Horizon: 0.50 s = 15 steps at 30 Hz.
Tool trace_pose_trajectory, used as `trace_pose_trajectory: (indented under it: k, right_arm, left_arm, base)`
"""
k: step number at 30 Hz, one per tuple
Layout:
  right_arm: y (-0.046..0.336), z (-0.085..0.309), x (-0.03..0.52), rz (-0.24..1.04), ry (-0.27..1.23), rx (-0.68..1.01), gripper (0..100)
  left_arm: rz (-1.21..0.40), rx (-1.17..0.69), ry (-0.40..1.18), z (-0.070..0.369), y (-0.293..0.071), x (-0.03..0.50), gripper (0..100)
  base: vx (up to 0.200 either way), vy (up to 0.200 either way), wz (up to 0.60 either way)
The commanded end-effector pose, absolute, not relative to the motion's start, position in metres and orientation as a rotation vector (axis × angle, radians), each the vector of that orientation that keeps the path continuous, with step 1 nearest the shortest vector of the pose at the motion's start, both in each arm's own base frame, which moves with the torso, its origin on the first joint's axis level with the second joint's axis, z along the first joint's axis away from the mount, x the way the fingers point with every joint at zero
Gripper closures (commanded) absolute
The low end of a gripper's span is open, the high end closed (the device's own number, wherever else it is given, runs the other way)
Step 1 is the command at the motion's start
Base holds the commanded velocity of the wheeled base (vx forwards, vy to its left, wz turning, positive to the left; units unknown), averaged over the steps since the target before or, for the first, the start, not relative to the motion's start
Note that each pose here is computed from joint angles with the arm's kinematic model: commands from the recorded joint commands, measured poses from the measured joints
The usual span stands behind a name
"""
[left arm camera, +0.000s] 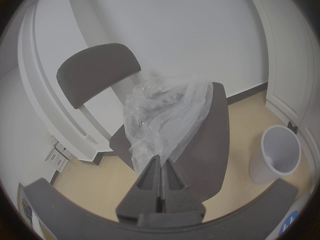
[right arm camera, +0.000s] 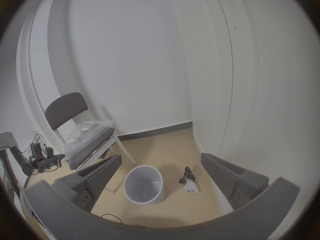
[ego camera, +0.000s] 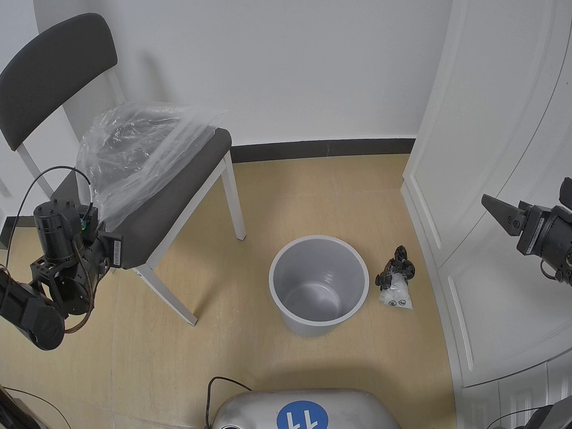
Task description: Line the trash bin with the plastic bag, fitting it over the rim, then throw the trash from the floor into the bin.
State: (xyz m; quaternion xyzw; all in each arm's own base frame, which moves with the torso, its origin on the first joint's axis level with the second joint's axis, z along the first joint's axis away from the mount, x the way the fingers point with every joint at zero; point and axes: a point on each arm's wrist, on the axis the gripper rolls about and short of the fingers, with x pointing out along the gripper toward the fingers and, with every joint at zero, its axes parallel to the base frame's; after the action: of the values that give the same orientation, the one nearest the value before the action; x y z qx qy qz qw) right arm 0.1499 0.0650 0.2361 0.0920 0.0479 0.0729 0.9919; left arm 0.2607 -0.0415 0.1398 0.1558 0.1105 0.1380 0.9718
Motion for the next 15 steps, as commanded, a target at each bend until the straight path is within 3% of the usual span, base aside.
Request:
trace_pose_trajectory:
  k: [1, 10, 15]
  right_arm:
    - [0.068, 0.235, 0.148, 0.168, 0.102, 0.184, 0]
    - [0.084, 0.230, 0.146, 0.249, 0.126, 0.205, 0]
    - [0.100, 0.230, 0.149, 0.226, 0.094, 0.229, 0]
  left_arm:
    - [0.280, 0.301, 0.187, 0.147, -0.042, 0.257, 100]
    - [0.224, 0.277, 0.115, 0.163, -0.048, 0.238, 100]
    - [0.052, 0.231, -0.029, 0.194, -0.062, 0.204, 100]
  base:
    - [0.000, 0.000, 0.00]
    - [0.000, 0.000, 0.00]
    - [0.000, 0.000, 0.00]
